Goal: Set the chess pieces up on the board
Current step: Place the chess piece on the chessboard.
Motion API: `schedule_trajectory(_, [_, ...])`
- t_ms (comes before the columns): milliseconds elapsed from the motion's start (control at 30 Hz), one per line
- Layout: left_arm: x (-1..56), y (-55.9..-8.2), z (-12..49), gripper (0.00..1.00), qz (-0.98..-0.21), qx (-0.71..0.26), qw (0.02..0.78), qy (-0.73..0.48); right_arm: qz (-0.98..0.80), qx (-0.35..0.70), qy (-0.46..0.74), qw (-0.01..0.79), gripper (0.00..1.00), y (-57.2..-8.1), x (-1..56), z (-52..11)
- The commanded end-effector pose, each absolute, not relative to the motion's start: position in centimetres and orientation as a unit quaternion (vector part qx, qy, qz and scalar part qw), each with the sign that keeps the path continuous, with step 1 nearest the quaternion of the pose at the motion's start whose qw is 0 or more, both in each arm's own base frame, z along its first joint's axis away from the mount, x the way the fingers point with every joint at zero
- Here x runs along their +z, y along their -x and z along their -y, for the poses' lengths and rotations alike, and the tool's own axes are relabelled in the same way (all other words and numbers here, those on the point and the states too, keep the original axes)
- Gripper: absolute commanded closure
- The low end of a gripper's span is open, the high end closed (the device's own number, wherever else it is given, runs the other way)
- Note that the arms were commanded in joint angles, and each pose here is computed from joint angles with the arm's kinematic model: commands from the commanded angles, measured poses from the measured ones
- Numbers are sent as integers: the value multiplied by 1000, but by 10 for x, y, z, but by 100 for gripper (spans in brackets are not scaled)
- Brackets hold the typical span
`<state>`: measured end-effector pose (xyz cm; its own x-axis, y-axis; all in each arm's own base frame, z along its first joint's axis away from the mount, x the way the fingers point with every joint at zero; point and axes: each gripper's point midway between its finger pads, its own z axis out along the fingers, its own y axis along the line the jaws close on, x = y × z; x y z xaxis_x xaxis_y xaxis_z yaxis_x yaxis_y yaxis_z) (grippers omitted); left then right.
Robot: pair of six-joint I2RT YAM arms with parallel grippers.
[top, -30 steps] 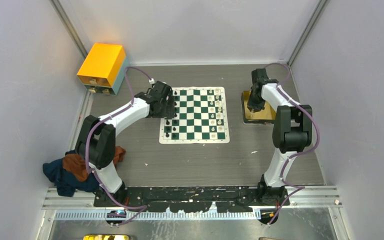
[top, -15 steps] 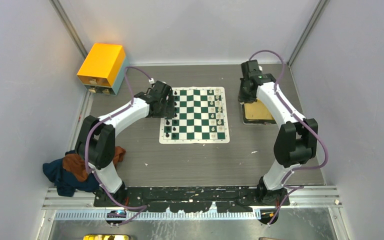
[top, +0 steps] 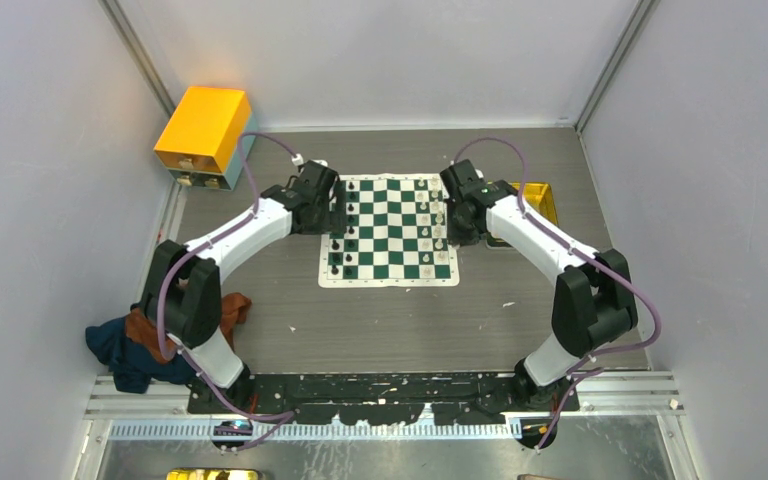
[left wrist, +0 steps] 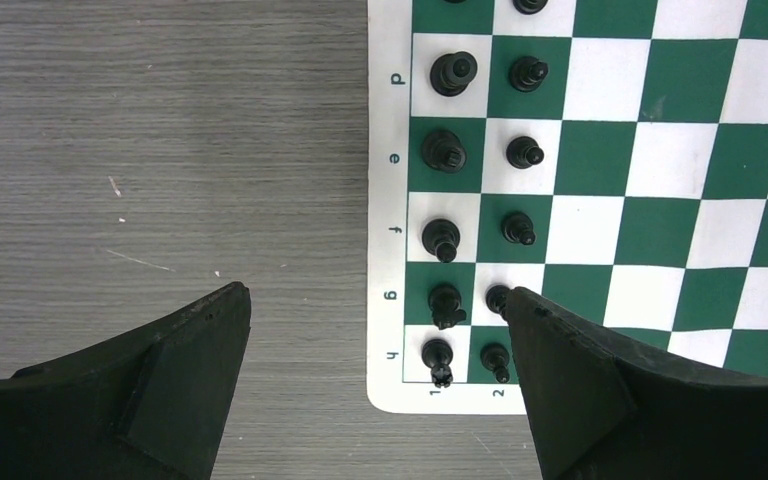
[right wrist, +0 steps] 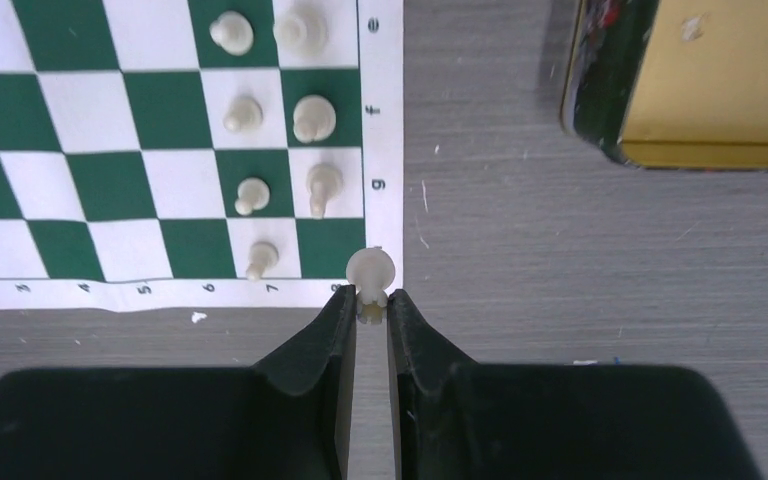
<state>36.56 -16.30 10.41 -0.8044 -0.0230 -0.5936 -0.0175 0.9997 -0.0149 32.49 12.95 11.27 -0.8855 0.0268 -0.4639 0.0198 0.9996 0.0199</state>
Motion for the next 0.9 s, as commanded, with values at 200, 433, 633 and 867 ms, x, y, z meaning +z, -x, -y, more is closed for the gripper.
schedule_trajectory(200, [126,-367,158,1,-940,-6,341,20,-969,18,-1,246,99,-312,91,-154])
schedule_trajectory(433, [125,-367,158,1,-940,-5,340,18,-973,14,3,229,99,-310,70,-158])
schedule_trajectory(633, [125,-368,158,1,-940,-3,340,16,-977,13,7,214,99,-308,55,-162])
schedule_trajectory(867, [123,-367,157,1,-941,-2,338,14,-979,13,11,205,99,-306,45,-165])
